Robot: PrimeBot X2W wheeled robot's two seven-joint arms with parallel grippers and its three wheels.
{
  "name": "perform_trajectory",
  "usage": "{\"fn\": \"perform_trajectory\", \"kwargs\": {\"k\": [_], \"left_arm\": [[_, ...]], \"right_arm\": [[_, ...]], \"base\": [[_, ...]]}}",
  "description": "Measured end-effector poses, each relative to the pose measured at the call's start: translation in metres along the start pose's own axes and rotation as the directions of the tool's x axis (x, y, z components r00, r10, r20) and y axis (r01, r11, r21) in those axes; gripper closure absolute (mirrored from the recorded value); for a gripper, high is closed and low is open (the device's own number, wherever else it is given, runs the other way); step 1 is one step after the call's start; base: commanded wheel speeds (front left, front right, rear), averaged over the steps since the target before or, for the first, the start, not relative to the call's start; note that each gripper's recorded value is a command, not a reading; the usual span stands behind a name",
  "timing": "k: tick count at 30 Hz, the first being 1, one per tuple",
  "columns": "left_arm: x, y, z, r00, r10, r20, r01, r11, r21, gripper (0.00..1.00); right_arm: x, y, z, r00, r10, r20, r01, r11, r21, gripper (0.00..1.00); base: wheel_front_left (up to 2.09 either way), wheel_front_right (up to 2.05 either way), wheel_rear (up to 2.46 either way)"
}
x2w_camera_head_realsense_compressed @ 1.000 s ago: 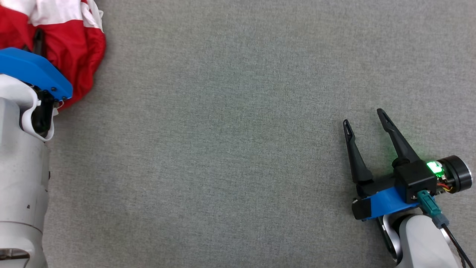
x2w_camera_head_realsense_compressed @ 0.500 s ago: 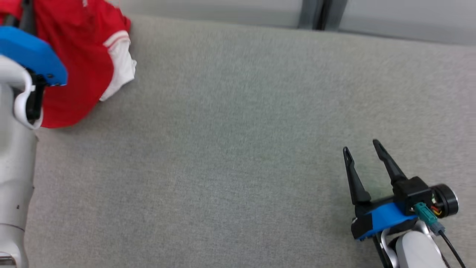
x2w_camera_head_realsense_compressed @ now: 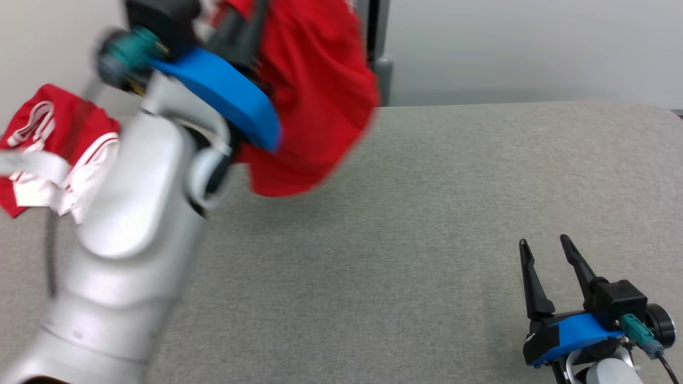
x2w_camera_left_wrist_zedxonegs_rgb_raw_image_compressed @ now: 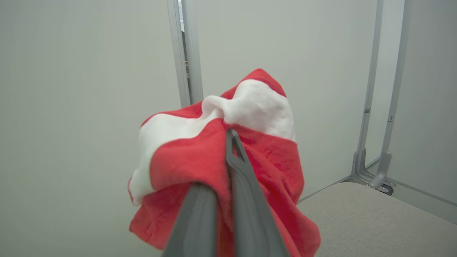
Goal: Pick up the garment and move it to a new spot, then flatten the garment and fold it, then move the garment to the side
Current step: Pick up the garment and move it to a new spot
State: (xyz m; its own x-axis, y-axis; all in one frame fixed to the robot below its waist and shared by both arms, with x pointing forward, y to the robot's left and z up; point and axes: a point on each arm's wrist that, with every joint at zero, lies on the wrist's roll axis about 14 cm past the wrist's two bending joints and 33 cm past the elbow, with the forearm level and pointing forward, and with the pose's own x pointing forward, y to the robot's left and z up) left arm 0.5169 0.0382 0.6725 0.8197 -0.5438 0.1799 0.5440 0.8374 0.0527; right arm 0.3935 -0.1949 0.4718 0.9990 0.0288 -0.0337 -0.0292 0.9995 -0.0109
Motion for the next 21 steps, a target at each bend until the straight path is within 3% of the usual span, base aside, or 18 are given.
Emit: {"fn": "perform_trajectory", "kwargs": {"k": [5,9,16,18,19,21], "left_arm": [[-0.006,-0.079,-0.059,0.987,-0.152,-0.057,0.147,0.985,-0.085,1.0],[-0.044,-0.12,-0.141,0.957,-0.202,-0.206,0.16,0.965,-0.206,1.0],[-0.113,-0.133,-0.233,0.902,-0.146,-0.405,0.027,0.958,-0.286,0.99],[-0.121,-0.133,-0.24,0.897,-0.13,-0.422,-0.009,0.95,-0.311,0.46],[-0.123,-0.133,-0.241,0.897,-0.124,-0.424,-0.018,0.949,-0.315,0.0],[-0.125,-0.131,-0.24,0.901,-0.111,-0.419,-0.032,0.947,-0.318,0.0]], "right_arm": [[-0.01,-0.021,-0.001,0.998,-0.064,-0.002,0.064,0.998,0.003,0.0],[-0.012,-0.026,-0.005,0.997,-0.081,-0.016,0.081,0.997,0.002,0.0],[-0.013,-0.028,-0.016,0.995,-0.086,-0.048,0.086,0.996,0.001,0.0],[-0.013,-0.026,-0.019,0.995,-0.081,-0.055,0.081,0.997,0.002,0.0],[-0.012,-0.025,-0.019,0.996,-0.076,-0.055,0.076,0.997,0.002,0.0],[-0.01,-0.021,-0.018,0.996,-0.064,-0.054,0.065,0.998,0.004,0.0]], "base": [[0.0,0.0,0.0],[0.0,0.0,0.0],[0.0,0.0,0.0],[0.0,0.0,0.0],[0.0,0.0,0.0],[0.0,0.0,0.0]]}}
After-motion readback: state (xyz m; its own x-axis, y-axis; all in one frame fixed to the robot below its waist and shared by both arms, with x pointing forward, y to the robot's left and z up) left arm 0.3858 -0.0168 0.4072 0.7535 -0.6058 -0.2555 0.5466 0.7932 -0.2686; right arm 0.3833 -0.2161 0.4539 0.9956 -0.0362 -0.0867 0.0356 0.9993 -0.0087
